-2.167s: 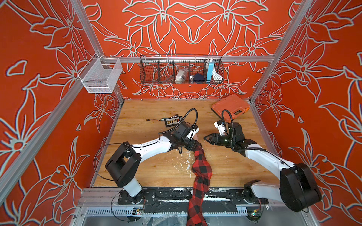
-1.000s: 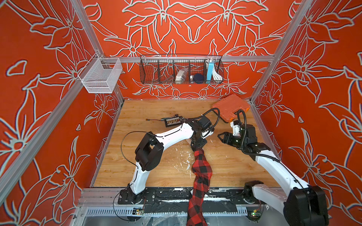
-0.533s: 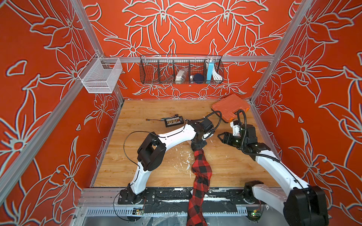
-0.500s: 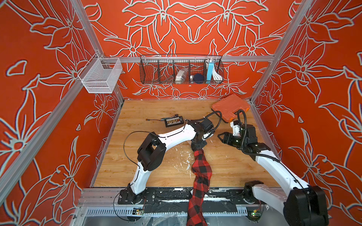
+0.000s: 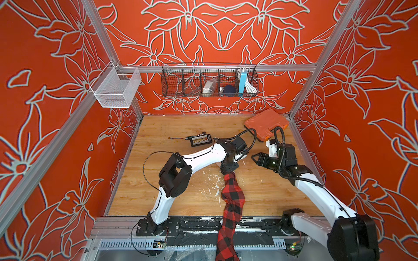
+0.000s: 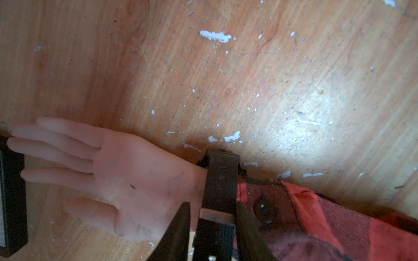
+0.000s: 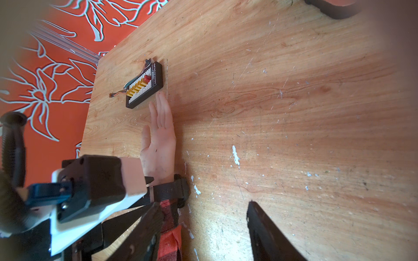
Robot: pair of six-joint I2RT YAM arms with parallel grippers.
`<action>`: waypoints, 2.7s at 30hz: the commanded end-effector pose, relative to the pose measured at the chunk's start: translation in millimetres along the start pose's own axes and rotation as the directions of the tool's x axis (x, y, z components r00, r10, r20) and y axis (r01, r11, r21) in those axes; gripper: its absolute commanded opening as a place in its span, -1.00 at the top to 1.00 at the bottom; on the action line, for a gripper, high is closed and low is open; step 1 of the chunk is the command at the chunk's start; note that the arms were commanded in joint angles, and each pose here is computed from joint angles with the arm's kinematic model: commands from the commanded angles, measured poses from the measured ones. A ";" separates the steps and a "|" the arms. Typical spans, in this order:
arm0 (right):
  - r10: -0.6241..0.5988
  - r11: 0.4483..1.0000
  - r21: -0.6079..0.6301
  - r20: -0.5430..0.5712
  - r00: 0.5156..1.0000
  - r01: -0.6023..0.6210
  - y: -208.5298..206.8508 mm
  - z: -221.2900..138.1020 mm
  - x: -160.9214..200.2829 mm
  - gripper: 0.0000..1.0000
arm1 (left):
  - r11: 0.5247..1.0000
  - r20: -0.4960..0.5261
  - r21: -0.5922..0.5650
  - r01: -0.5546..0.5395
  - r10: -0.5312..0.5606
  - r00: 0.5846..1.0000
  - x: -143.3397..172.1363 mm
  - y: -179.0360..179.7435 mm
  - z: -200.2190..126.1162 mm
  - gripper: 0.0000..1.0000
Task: Take off the watch
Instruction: Untie the watch from the hand.
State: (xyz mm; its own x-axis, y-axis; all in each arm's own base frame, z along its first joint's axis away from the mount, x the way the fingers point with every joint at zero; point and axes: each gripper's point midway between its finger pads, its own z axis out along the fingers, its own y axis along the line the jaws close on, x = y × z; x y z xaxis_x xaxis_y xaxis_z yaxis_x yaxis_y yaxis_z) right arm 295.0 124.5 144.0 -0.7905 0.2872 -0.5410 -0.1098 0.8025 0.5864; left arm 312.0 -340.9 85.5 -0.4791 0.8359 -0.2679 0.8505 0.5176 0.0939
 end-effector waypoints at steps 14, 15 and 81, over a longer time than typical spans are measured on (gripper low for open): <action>0.007 1.000 -0.005 -0.015 1.000 -0.007 -0.8 -0.3 2.7 -0.25 | 1.000 0.130 -0.024 0.009 -0.005 0.991 -14.3 6.0 -30.3 0.47; 0.007 1.000 -0.006 -0.017 1.000 -0.007 -0.7 0.0 3.2 -0.25 | 1.000 0.139 -0.020 0.015 -0.012 0.990 -14.6 6.0 -32.2 0.47; -0.872 0.300 -0.183 0.345 0.347 0.936 94.1 66.4 54.1 0.23 | 0.878 0.467 0.425 0.219 -0.420 0.778 -14.7 20.5 -62.9 0.53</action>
State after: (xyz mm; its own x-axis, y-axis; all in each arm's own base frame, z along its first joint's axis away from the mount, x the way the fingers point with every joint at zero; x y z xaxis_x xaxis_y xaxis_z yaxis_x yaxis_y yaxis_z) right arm 290.2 237.6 122.8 -0.0818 -0.4258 -0.9011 -0.8502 0.5016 -0.1599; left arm 318.1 -317.8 106.0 -0.6923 0.4083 -0.5949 0.6870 0.6251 -0.3705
